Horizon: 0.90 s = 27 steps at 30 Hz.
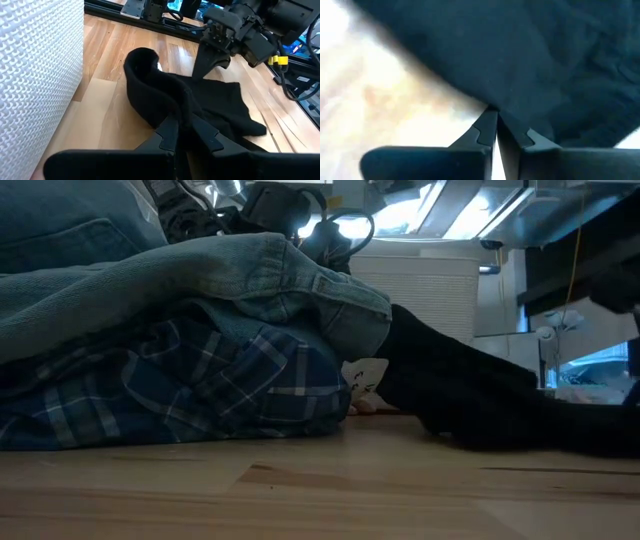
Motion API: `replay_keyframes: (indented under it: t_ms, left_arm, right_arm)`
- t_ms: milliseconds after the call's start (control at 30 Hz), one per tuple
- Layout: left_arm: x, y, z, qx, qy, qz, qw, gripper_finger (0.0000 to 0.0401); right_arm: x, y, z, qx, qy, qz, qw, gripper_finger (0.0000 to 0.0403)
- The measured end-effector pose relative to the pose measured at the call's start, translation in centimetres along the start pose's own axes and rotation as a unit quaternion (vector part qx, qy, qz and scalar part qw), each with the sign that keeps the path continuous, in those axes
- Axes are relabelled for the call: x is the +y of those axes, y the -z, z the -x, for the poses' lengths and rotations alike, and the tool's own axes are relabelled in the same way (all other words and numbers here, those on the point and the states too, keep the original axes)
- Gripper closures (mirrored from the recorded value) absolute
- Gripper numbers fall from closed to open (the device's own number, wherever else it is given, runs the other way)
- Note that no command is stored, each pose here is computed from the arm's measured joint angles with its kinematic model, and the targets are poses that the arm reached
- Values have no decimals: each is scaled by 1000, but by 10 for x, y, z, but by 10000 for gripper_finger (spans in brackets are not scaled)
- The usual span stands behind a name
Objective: Sort clothes
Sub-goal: Put the black shorts into the white laundry bin
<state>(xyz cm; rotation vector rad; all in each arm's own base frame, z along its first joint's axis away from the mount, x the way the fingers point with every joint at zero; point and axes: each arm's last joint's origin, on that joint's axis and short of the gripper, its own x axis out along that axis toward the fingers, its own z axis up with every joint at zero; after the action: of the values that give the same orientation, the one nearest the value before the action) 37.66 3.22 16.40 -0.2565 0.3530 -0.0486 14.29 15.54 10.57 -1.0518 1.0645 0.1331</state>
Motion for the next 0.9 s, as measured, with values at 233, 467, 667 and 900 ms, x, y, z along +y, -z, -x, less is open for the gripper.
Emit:
replay_keyframes:
  t_ms: [233, 467, 667, 900]
  left_arm:
    - [-1, -4, 0, -19, 5, 16, 1000, 386]
    - [-3, -5, 0, -26, 9, 17, 999, 386]
    - [-4, -5, 0, -27, 9, 17, 999, 386]
    - [-4, -5, 0, -26, 9, 17, 999, 386]
  right_arm:
    - [-23, -17, 30, 69, -10, 39, 997, 395]
    - [-58, -52, 69, 36, 68, 63, 995, 396]
    - [-92, -74, 63, 4, 163, 36, 986, 389]
    - [-131, -76, -1, -28, 132, -81, 988, 387]
